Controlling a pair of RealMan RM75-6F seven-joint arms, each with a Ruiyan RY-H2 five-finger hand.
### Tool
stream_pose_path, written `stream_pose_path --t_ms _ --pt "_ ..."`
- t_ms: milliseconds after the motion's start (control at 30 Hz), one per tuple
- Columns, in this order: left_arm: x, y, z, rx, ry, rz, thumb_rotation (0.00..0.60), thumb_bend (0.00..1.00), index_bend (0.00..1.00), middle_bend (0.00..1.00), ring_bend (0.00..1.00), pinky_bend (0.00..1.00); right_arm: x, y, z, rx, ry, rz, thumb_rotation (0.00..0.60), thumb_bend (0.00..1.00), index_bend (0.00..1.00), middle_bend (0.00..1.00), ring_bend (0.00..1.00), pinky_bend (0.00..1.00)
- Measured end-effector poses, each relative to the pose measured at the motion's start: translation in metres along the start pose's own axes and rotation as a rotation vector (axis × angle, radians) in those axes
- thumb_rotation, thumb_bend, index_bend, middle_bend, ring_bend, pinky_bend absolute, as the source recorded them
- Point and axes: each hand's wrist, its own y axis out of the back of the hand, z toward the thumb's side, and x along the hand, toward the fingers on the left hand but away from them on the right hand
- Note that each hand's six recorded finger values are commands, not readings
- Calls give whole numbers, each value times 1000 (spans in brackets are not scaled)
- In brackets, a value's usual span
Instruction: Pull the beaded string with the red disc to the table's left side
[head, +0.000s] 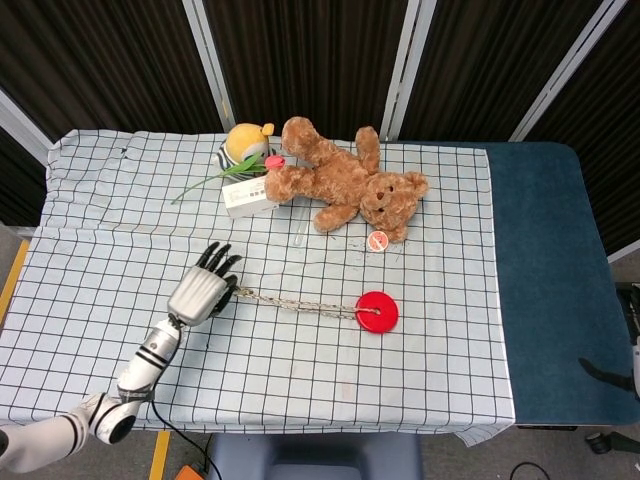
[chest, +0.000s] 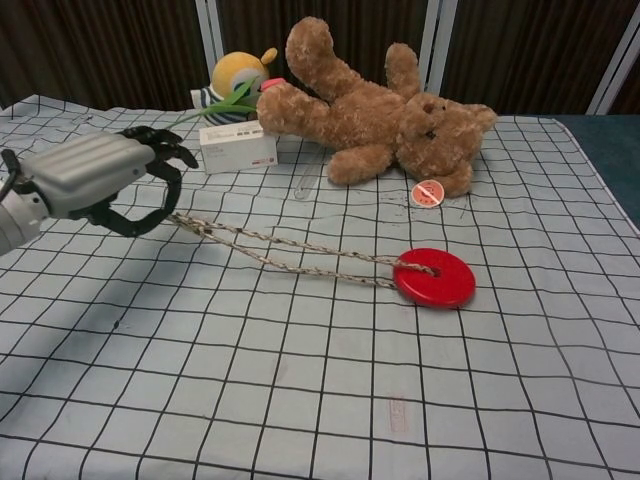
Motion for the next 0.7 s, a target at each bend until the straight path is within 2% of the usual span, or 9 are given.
stream_pose_path --t_ms 433,700 --pt "-70 34 -112 127 244 21 600 818 901 186 0 95 0 -1 13 7 27 1 600 29 0 0 0 0" --pt "-113 65 -196 203 442 23 600 818 903 192 0 100 2 0 16 17 34 -1 600 29 0 0 0 0"
